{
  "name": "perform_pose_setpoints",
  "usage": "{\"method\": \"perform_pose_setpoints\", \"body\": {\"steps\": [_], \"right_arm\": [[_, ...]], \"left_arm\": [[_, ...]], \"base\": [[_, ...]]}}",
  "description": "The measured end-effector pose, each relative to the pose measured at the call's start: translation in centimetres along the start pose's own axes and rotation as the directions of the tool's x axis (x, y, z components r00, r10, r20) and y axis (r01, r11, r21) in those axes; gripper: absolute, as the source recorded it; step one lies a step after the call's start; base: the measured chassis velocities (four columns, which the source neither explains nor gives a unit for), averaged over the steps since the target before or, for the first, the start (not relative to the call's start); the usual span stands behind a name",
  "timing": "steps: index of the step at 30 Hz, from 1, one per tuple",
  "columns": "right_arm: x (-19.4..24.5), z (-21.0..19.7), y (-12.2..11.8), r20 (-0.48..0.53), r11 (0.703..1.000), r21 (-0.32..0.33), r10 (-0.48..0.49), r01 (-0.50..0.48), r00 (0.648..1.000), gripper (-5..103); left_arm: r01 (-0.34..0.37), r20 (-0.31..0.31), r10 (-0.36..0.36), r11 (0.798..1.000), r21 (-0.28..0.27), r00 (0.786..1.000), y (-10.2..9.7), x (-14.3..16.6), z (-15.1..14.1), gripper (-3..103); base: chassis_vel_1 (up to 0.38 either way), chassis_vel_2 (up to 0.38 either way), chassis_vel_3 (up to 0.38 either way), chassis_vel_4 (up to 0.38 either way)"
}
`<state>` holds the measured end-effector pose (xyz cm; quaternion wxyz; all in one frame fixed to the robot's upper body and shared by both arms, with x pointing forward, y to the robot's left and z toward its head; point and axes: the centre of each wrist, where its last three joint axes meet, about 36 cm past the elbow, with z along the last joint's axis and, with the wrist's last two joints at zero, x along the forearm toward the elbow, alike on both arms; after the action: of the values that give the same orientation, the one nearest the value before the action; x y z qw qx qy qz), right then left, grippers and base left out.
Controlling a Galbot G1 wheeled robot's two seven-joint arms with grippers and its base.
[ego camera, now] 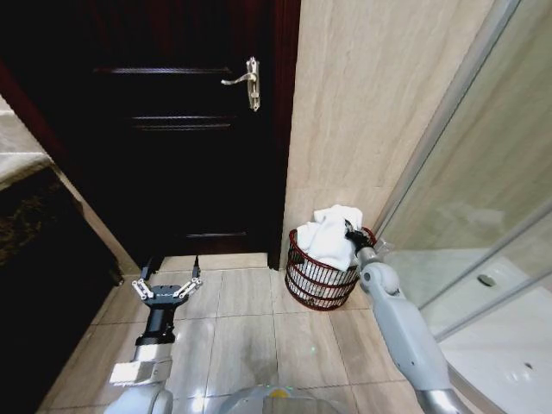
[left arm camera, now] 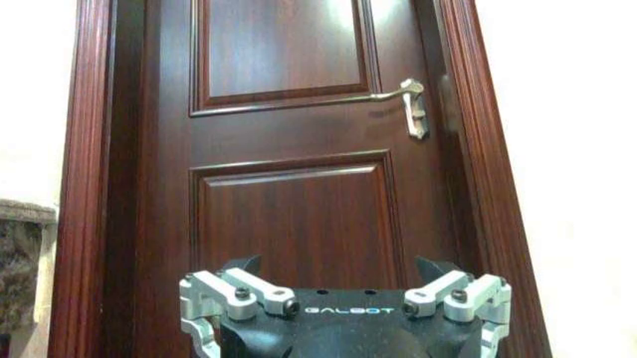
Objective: Discard the used towel into the hamper.
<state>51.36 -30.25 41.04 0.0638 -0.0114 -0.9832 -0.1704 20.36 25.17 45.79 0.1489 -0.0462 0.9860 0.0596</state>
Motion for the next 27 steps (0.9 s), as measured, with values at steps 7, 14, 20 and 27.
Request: {"method": "perform_pose_setpoints", "body": {"steps": [7,14,20,27], "right_arm": [[1.1,-0.3,-0.4,-0.071,1.000,0.004,0.030,-0.030,0.997,14],[2.2,-0.5,-0.8,-0.112,0.998,0.036,0.052,-0.048,0.992,14],[3.8,-2.9,-0.1,-0.040,0.995,0.078,0.066,-0.063,0.997,28],[7.0,-5.2,1.3,0.050,0.983,0.158,0.087,-0.094,0.995,49]], "left_arm": [[-0.001,0.005,0.001,1.000,-0.003,1.000,0.0,0.0,-0.2,100],[-0.003,0.009,0.003,1.000,-0.004,1.000,-0.1,-0.1,-0.3,100],[-0.002,0.010,0.002,1.000,-0.007,1.000,0.0,0.0,-0.3,100],[-0.009,0.008,0.009,1.000,-0.001,1.000,-0.2,-0.1,-0.1,100]], "base": [[0.000,0.000,0.000,0.000],[0.000,0.000,0.000,0.000],[0.000,0.000,0.000,0.000],[0.000,0.000,0.000,0.000]]}}
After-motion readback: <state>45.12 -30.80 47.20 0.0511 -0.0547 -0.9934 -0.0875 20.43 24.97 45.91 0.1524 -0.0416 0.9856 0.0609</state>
